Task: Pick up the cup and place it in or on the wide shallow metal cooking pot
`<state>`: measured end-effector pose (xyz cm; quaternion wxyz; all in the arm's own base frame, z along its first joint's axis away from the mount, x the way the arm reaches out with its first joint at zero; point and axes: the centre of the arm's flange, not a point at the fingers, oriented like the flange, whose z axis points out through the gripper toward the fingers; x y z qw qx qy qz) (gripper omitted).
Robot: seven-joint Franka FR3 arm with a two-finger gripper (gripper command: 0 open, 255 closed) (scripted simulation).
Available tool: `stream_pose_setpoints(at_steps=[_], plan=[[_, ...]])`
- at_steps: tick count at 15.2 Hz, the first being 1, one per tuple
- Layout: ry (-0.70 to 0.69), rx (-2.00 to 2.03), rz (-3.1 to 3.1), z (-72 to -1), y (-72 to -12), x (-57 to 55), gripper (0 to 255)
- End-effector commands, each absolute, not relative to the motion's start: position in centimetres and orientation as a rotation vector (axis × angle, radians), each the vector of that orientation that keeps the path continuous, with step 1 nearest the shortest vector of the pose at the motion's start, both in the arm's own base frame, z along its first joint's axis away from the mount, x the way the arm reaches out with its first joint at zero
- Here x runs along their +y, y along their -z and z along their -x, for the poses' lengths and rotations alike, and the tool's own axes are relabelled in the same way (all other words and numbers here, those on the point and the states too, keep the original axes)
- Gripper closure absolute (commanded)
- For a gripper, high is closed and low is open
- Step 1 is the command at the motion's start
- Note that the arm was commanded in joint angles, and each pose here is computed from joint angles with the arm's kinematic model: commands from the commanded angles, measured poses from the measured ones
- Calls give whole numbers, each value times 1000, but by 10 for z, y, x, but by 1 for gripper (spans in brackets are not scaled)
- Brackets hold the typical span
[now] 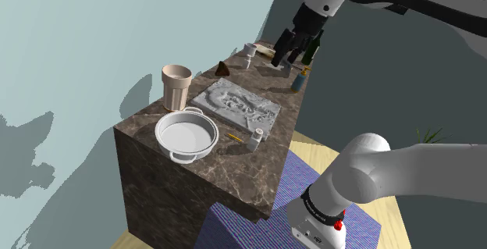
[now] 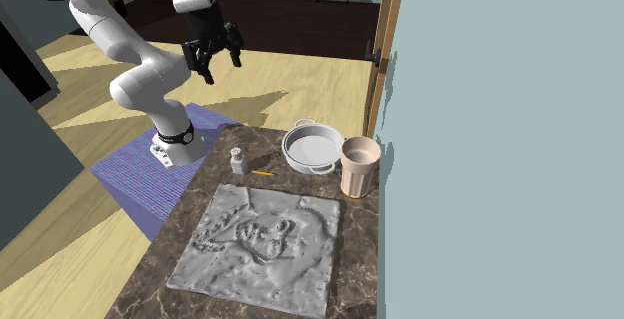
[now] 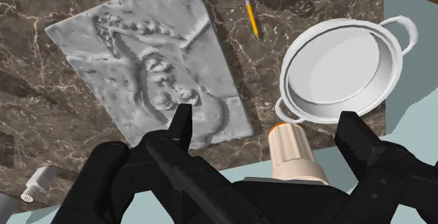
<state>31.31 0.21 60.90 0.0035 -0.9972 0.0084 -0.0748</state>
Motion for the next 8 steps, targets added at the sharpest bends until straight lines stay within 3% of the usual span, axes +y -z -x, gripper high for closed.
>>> stream_pose_setpoints(at_steps=[1, 8], plan=[[234, 26, 3126, -313, -609, 2, 0], [230, 56, 3113, -392, -564, 19, 0]])
